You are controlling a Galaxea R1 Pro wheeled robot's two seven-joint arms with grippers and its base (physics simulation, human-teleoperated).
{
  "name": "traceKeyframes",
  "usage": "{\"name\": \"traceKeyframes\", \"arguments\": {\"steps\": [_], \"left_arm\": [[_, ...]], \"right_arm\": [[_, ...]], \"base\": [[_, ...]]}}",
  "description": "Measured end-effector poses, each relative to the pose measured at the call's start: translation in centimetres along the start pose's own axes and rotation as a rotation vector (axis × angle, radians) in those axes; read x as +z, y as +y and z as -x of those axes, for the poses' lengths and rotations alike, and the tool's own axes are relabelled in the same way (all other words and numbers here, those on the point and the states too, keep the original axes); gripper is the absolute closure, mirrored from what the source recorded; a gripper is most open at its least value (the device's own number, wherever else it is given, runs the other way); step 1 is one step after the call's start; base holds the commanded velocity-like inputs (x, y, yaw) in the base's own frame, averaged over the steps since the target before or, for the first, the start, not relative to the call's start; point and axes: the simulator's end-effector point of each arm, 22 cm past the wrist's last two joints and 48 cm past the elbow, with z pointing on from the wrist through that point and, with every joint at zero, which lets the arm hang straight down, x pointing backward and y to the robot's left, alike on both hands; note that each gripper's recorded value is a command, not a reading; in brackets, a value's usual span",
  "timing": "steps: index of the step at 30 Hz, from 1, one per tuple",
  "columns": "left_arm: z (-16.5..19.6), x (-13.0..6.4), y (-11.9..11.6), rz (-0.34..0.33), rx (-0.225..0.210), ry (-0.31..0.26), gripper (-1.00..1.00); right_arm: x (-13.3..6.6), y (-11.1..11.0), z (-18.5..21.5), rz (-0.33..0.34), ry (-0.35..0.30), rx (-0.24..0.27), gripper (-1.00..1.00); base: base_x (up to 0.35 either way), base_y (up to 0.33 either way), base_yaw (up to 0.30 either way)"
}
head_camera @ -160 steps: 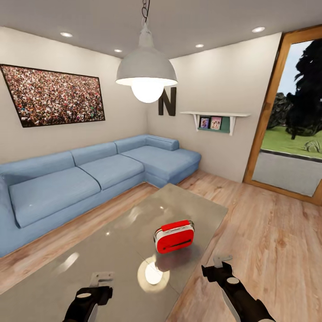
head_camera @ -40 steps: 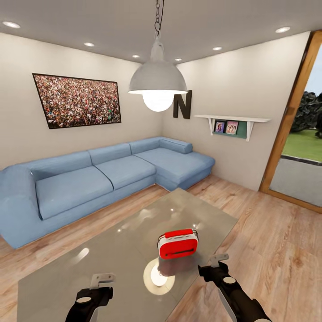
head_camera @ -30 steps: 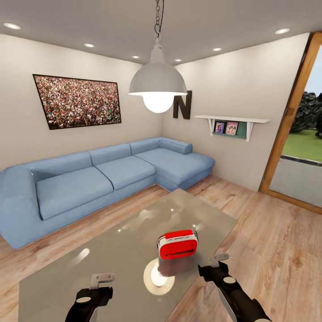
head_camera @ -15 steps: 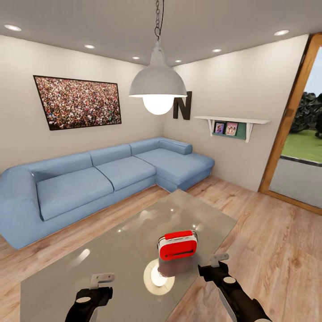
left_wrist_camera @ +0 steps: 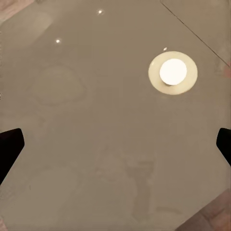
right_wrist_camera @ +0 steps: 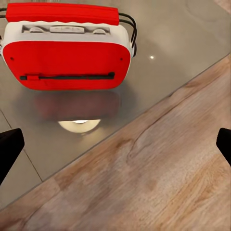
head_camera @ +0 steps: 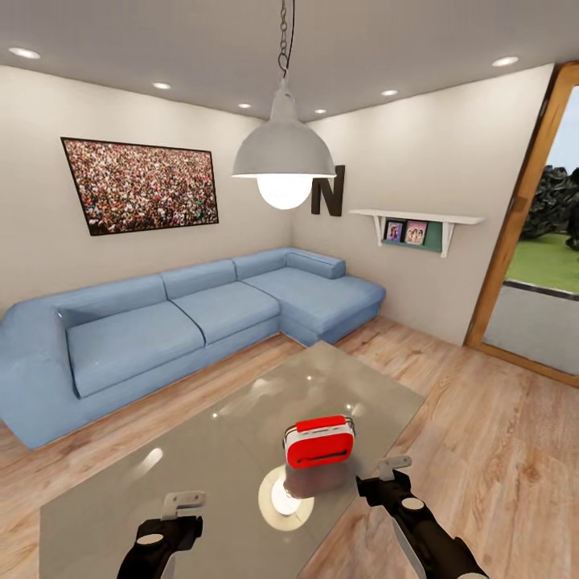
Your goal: Turn on the radio receiver that's on the table in the living room.
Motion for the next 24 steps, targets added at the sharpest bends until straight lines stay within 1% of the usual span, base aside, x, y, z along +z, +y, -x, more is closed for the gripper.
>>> {"name": "traceKeyframes", "arguments": {"steps": [9,16,17,21,22,23,24], "left_arm": [[0.2,-0.7,0.1,-0.001,-0.001,0.0,-1.0],[0.6,-1.3,0.2,-0.001,-0.004,-0.016,-1.0],[0.7,-1.4,0.2,-0.001,-0.005,-0.018,-1.0],[0.7,-1.7,0.3,-0.001,-0.004,-0.018,-1.0],[0.7,-1.7,0.4,0.0,-0.004,-0.019,-1.0],[0.8,-1.8,0.4,0.0,-0.004,-0.019,-1.0],[0.8,-1.9,0.4,0.0,-0.004,-0.019,-1.0]], "right_arm": [[-0.7,-0.2,0.5,-0.004,-0.004,0.001,-1.0],[-1.3,-0.4,2.5,-0.01,-0.073,0.003,-1.0],[-1.6,-0.7,4.4,-0.016,-0.114,0.005,-1.0],[-3.0,-1.7,10.6,-0.034,-0.236,0.013,-1.0],[-3.3,-1.9,11.7,-0.037,-0.255,0.014,-1.0],[-3.7,-2.2,13.9,-0.043,-0.279,0.016,-1.0],[-3.8,-2.5,15.1,-0.045,-0.282,0.017,-1.0]], "base": [[0.0,0.0,0.0],[0.0,0.0,0.0],[0.0,0.0,0.0],[0.0,0.0,0.0],[0.0,0.0,0.0],[0.0,0.0,0.0],[0.0,0.0,0.0]]}}
